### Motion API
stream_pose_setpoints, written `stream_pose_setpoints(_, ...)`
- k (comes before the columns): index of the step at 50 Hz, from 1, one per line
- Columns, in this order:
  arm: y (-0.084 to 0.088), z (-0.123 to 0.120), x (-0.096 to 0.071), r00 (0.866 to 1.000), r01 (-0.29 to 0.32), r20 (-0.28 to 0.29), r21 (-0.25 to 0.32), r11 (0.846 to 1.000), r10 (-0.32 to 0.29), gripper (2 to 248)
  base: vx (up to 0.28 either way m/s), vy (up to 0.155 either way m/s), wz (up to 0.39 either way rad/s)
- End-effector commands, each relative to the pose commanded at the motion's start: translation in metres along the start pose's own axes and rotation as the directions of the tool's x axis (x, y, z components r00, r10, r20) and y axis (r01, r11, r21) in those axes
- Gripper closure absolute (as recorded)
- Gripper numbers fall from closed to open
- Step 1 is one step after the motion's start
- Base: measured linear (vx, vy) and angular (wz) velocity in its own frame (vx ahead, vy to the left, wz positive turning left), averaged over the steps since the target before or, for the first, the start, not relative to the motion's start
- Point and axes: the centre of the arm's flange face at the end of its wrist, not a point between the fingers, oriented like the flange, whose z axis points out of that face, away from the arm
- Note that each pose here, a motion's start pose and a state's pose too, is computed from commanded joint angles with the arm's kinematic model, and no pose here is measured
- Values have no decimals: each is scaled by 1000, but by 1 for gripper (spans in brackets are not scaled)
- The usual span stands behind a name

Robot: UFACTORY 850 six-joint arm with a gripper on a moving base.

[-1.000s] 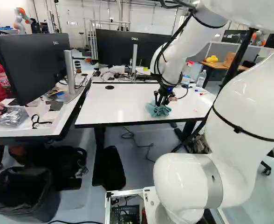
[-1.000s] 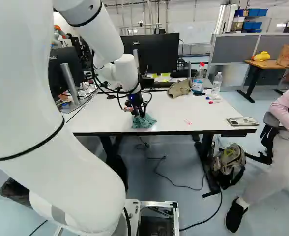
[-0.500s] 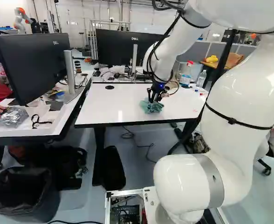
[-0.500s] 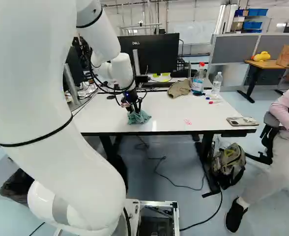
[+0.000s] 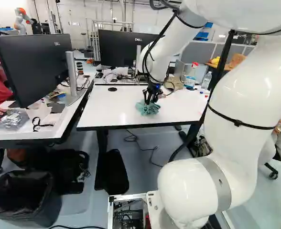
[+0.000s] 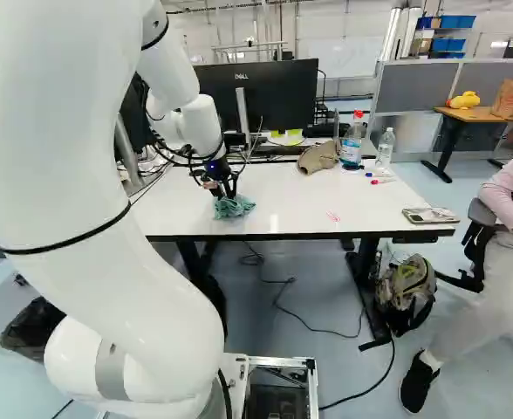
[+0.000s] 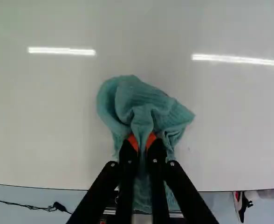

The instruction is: Clean the table with the green towel

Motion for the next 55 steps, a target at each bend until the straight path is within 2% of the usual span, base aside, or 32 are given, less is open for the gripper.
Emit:
stream_pose_setpoints(11,-4,-5,-8,1000,8,-5,2,1000,-8,212,0,0,0)
stream_pose_setpoints(33,-7,-36,-13,998,14,-67,4,1000,-14,212,0,0,0)
stream_pose_setpoints(55,-42,-41,-22,993,93,-74,25,995,-91,212,0,0,0)
